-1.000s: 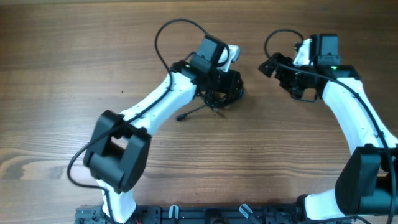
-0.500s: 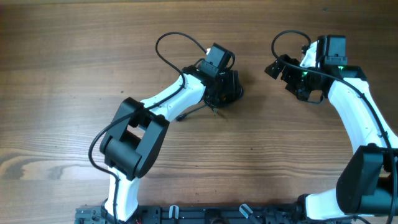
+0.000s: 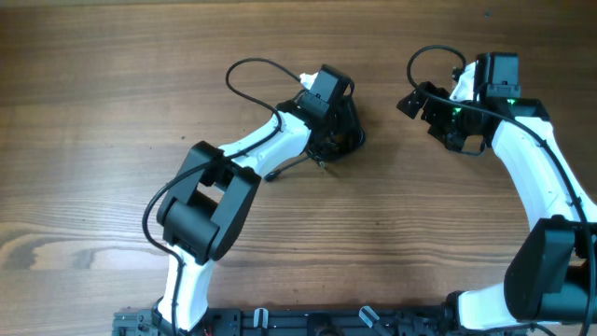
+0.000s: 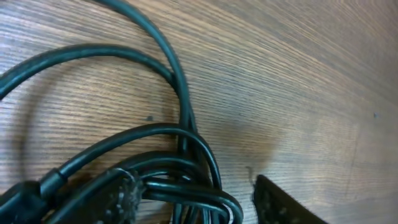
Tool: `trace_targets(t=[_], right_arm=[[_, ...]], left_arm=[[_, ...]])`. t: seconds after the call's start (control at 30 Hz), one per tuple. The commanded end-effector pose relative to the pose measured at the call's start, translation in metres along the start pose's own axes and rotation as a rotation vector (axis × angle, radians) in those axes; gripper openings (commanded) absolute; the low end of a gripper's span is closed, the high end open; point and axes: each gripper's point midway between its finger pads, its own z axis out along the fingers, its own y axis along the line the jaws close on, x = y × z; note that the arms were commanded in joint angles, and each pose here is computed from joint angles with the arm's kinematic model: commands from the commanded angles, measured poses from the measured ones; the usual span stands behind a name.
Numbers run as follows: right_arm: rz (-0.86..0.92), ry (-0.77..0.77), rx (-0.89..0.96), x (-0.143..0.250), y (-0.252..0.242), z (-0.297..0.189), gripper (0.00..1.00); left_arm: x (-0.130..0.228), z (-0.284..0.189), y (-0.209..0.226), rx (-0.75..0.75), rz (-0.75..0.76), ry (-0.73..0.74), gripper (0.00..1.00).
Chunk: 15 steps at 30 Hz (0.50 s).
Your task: Untangle cables
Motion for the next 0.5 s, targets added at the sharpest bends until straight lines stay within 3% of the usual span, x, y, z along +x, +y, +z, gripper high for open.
trace_targets(t=[0.0, 0.33, 0.47], right_arm=[[-0.042, -0.037, 0.005, -0.007, 0.005, -0.009, 0.97], [-0.058, -0.037, 0.006, -0.007, 0.004, -0.009, 0.97], [-0.059, -0.037, 0.005, -0.007, 0.005, -0.009, 0.97]], left_arm=[[0.014, 0.019, 0.011, -0.045, -0.071, 0.024, 0.54], [0.057, 0.041, 0.034, -0.142, -0.046, 0.121, 0.45], [0.052, 0.044, 0.044, -0.178, -0.094, 0.088, 0.53]])
